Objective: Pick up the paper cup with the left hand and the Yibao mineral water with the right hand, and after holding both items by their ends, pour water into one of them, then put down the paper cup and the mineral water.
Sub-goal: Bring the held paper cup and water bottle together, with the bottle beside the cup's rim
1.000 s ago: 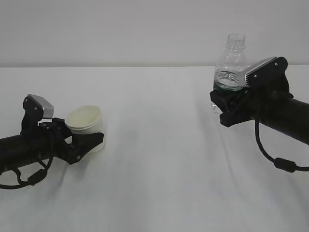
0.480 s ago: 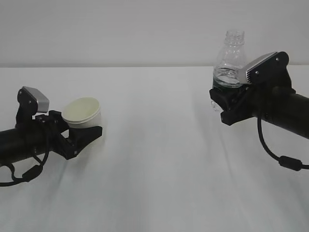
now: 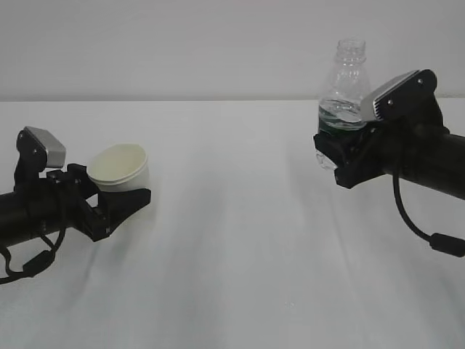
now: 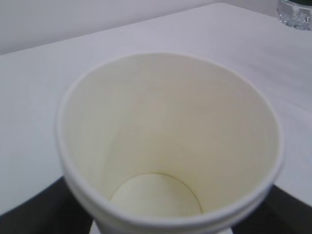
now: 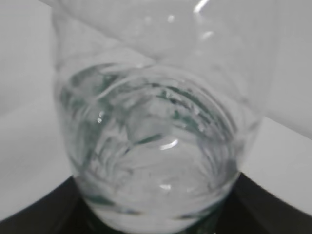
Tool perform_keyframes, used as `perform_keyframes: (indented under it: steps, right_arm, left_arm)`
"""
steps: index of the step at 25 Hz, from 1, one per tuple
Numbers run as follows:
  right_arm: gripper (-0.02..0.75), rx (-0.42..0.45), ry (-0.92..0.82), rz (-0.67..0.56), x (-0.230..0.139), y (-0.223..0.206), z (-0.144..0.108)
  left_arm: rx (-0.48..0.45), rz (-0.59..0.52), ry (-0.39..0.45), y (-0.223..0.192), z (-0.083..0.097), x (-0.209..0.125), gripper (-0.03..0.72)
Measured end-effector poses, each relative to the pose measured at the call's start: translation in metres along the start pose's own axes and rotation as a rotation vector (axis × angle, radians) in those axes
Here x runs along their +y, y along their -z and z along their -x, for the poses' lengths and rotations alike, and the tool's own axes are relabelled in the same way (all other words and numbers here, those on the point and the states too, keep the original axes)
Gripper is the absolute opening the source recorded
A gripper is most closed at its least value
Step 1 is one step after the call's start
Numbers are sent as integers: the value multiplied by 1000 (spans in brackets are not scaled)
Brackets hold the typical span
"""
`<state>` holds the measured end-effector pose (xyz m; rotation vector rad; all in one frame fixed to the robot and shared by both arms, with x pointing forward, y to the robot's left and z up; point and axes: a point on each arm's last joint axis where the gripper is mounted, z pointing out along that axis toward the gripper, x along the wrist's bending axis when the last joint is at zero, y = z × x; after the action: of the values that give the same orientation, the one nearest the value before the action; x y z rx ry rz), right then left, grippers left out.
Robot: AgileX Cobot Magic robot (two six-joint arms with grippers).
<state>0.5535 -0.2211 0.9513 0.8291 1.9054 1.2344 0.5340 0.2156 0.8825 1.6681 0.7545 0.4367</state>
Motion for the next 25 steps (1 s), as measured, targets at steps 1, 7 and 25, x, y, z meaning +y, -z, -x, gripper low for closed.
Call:
perform_keyframes:
  steps: [1,7,25]
  right_arm:
    - [451,-1,4,1,2,1,0]
    - [449,-6,35,27,16,10,1]
    - [447,6,56,15,20,17,-1]
  left_arm:
    - [0,3,4,0,0,1,542]
    - [-31,-3,9,1,3,2,541]
    - [-186,-44,-15,-9,31,-1,529]
